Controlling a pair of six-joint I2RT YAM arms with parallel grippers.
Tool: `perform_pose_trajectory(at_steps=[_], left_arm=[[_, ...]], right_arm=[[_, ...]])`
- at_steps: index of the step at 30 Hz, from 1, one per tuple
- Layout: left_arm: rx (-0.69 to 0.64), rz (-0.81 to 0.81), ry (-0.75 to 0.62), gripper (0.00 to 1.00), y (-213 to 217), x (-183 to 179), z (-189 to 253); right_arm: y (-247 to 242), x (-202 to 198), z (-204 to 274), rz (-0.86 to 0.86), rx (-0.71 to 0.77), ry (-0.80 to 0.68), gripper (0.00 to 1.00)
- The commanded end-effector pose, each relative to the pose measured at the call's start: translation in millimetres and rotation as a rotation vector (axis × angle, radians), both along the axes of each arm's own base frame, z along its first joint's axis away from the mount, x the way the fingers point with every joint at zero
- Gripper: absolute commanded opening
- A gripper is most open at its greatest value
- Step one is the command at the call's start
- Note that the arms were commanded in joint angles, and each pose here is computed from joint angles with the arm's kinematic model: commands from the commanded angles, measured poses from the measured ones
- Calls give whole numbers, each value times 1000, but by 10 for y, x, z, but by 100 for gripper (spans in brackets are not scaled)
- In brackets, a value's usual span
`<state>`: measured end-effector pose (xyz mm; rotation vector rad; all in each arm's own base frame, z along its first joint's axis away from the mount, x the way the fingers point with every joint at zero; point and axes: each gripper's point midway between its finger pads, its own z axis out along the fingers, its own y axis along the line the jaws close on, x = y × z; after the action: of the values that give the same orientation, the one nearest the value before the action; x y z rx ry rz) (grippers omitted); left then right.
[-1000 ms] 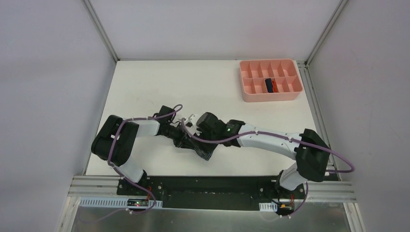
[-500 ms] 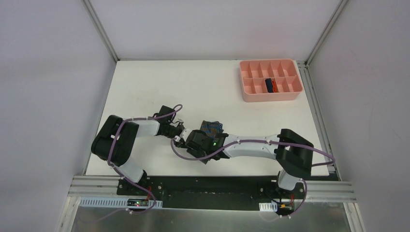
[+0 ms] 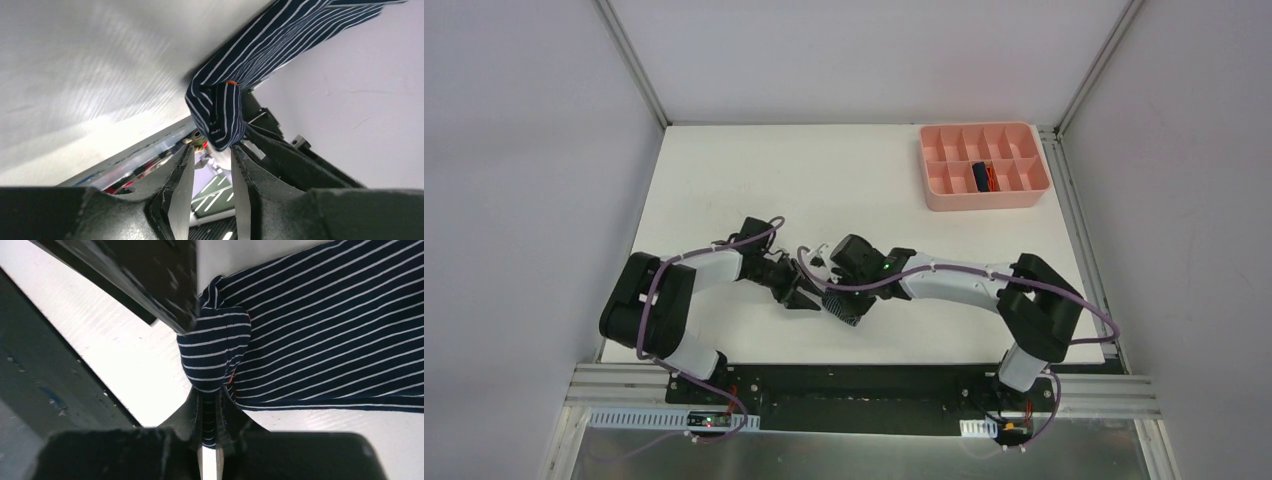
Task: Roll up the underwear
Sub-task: Roll the underwear to the center of the board.
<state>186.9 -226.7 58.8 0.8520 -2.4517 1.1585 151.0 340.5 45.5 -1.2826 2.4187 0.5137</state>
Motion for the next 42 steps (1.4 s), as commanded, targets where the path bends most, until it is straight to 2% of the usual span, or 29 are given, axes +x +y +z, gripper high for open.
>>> perform_pose_trajectory(at_steps=[1, 6, 14, 17, 25, 34, 40, 42], left_arm=[[21, 76, 45, 34, 209, -38, 79], [31, 75, 31, 32, 260, -108, 103], [-1, -7, 8, 8, 125, -235, 192], [-1, -31, 3, 5, 80, -239, 196], [37, -51, -4, 6, 44, -141, 107], [62, -87, 10, 3, -65, -20, -39], [102, -117, 45, 0, -61, -25, -266], [100, -125, 58, 0, -72, -23, -296]], right_arm=[[132, -191, 149, 20, 137, 243, 0], [160, -256, 127, 36, 160, 444, 0], [179, -151, 40, -25, 158, 629, 0], [172, -83, 31, -58, 177, 676, 0], [107, -36, -47, -155, 211, 697, 0], [107, 40, -250, -270, 236, 652, 0], [23, 195, -160, -323, 234, 520, 36], [-25, 252, -73, -336, 236, 463, 43]])
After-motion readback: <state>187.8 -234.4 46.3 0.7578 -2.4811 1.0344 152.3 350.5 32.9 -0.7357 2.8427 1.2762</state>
